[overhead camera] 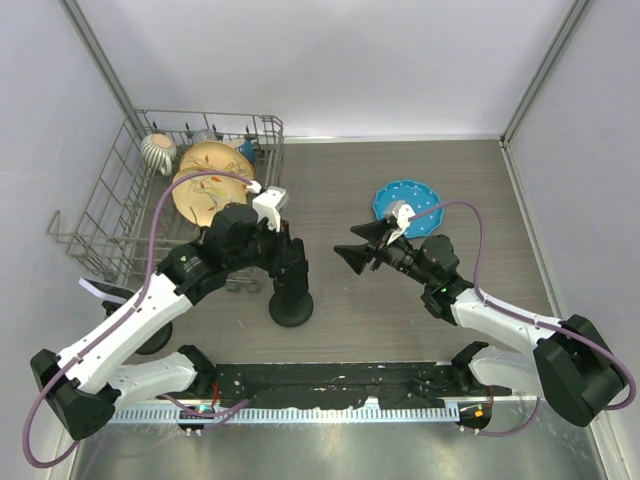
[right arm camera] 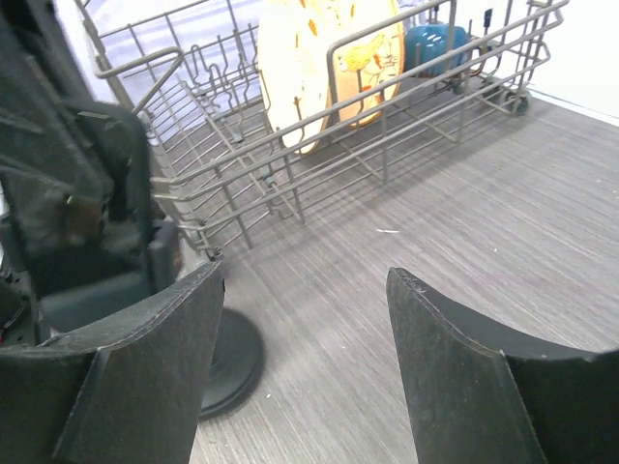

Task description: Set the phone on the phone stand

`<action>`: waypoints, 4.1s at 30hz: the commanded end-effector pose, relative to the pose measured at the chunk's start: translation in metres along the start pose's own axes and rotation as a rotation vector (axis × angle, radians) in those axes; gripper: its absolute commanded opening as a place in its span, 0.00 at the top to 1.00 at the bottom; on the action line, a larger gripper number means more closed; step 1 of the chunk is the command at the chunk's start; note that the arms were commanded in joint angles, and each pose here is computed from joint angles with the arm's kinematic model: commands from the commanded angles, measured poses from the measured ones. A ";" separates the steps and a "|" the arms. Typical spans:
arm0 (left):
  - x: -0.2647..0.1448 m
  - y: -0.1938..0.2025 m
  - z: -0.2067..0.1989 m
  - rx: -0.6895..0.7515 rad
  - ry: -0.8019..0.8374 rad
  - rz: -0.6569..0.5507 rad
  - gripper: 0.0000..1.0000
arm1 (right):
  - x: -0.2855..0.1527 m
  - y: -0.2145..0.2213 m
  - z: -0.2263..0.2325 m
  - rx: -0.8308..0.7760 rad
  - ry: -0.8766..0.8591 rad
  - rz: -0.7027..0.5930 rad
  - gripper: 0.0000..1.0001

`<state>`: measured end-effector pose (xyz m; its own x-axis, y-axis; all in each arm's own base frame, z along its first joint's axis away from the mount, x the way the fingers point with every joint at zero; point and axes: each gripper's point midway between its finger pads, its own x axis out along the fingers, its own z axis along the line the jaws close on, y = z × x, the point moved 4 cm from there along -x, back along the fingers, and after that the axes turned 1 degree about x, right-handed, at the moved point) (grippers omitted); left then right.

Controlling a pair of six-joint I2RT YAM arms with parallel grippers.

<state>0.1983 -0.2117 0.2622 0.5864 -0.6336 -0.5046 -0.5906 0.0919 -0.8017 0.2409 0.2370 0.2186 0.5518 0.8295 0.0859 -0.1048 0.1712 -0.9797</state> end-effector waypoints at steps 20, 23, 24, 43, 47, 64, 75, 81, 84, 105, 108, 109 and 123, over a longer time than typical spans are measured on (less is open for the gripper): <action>-0.166 -0.024 0.069 -0.304 -0.638 -0.363 1.00 | 0.008 -0.013 -0.008 0.012 0.042 -0.063 0.27; -0.178 -0.021 0.077 -0.338 -0.720 -0.365 1.00 | 0.009 -0.013 -0.007 0.014 0.038 -0.063 0.27; -0.182 -0.023 0.078 -0.349 -0.738 -0.374 1.00 | 0.009 -0.013 -0.008 0.016 0.038 -0.062 0.27; -0.174 0.005 0.108 -0.592 -1.127 -0.369 1.00 | 0.012 -0.008 -0.009 0.034 0.033 -0.049 0.27; -0.177 0.005 0.113 -0.510 -1.218 -0.324 1.00 | 0.012 -0.009 -0.008 0.034 0.031 -0.050 0.27; -0.182 0.039 0.123 -0.393 -1.247 -0.174 1.00 | 0.014 -0.007 -0.008 0.045 0.026 -0.044 0.27; -0.189 0.045 0.130 -0.379 -1.284 -0.188 1.00 | 0.016 -0.006 -0.008 0.051 0.016 -0.039 0.27; -0.191 0.053 0.130 -0.403 -1.266 -0.180 1.00 | 0.017 -0.004 -0.007 0.056 0.012 -0.035 0.27; -0.193 0.055 0.129 -0.418 -1.254 -0.186 1.00 | 0.018 -0.003 -0.007 0.060 0.008 -0.031 0.27; -0.181 0.071 0.128 -0.499 -1.247 -0.159 0.46 | 0.017 -0.007 -0.004 0.064 -0.009 -0.047 0.27; -0.182 0.073 0.125 -0.510 -1.220 -0.140 0.39 | 0.017 -0.006 -0.004 0.064 -0.009 -0.047 0.27; -0.182 0.073 0.124 -0.519 -1.213 -0.141 0.36 | 0.017 -0.007 -0.004 0.063 -0.008 -0.049 0.27; -0.213 -0.003 0.065 -0.509 -0.569 -0.436 0.00 | 0.017 -0.008 -0.009 0.074 0.034 -0.047 0.27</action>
<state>0.1293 -0.0250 0.3284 0.8601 0.1562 -0.4856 -0.3294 -0.5566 -0.7626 0.2512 0.2448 0.1949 0.5657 0.8239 0.0340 -0.2090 0.1832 -0.9606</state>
